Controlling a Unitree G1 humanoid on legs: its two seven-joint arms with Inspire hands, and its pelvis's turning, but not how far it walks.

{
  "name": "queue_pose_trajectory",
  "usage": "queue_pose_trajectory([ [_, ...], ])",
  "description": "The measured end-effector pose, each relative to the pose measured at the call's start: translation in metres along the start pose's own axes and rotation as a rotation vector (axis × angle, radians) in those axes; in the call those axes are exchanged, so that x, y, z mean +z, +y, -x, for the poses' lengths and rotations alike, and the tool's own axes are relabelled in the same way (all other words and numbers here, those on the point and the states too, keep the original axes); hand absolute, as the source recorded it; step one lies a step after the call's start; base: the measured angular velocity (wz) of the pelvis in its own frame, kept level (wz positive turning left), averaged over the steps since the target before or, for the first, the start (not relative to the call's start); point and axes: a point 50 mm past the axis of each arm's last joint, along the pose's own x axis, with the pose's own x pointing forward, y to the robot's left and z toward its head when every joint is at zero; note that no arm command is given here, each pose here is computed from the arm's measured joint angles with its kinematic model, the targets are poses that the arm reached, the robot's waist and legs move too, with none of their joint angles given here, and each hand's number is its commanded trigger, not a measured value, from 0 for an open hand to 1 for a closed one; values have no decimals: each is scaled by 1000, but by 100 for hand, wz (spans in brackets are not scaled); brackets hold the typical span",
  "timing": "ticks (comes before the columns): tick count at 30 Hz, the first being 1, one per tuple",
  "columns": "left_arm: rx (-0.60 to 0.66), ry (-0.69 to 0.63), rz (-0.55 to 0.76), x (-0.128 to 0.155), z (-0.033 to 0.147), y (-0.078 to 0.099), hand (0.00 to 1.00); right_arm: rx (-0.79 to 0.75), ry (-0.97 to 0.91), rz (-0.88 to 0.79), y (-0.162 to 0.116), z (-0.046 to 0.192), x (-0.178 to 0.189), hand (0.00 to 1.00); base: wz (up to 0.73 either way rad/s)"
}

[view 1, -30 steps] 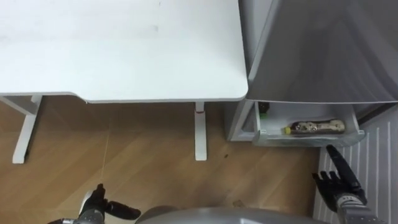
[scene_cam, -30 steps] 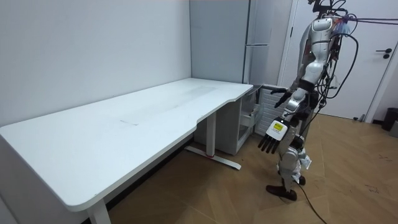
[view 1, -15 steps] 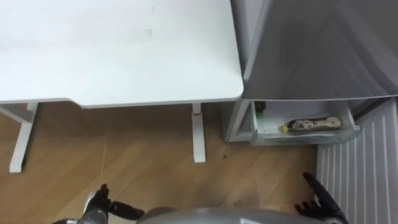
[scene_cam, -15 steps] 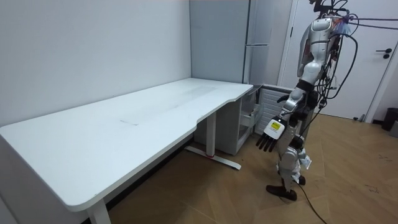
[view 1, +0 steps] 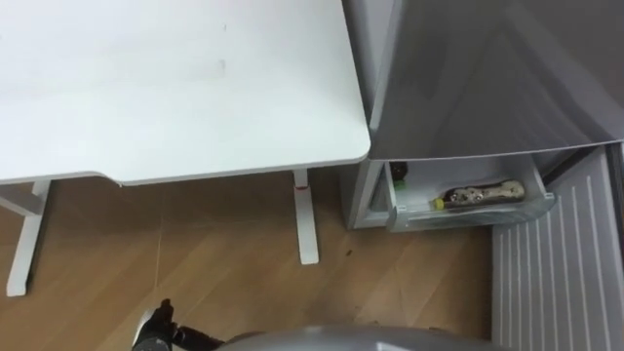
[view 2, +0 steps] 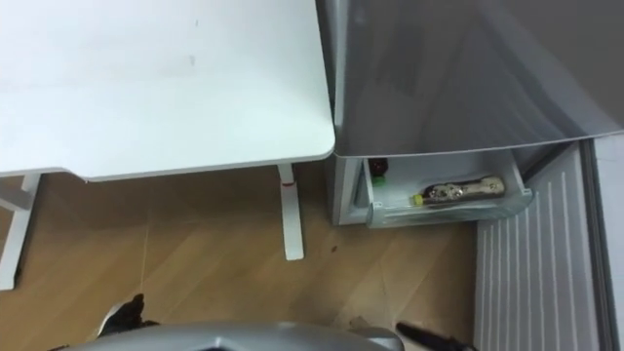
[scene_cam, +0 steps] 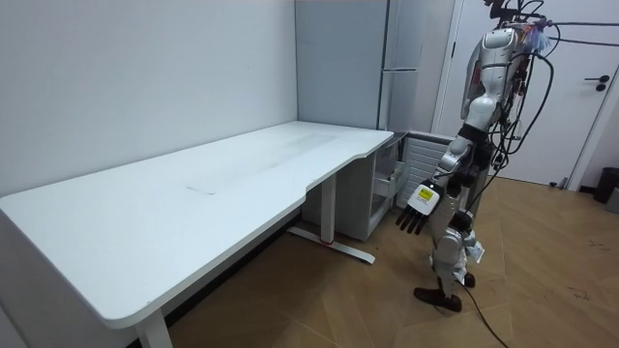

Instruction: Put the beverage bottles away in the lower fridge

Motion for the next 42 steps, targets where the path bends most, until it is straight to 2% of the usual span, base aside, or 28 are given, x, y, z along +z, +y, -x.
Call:
queue_pose_trajectory([
  [2, -5, 0, -7, 1, 0, -1, 0, 5, -13, 82, 5, -1, 8, 0, -5],
  [8, -18, -4, 0, 2, 0, -2, 0, 20, -38, 165, 11, -1, 15, 0, -6],
  [24, -25, -6, -10, 2, 0, -4, 0, -2, -28, 144, 9, -1, 11, 0, 0],
  [34, -26, 19, -12, -4, 1, -5, 0, -41, 0, -58, 5, 0, -4, 0, 0],
  [36, -25, 24, -6, -6, 2, -6, 0, -46, 12, -142, 4, 0, -10, 0, 0],
  [38, -22, 33, 33, -9, 2, -8, 0, -46, 20, -328, 4, 0, -17, 0, 0],
  [42, -22, 31, 36, -8, 2, -10, 0, -51, 27, -552, 1, 1, -24, 0, 1],
])
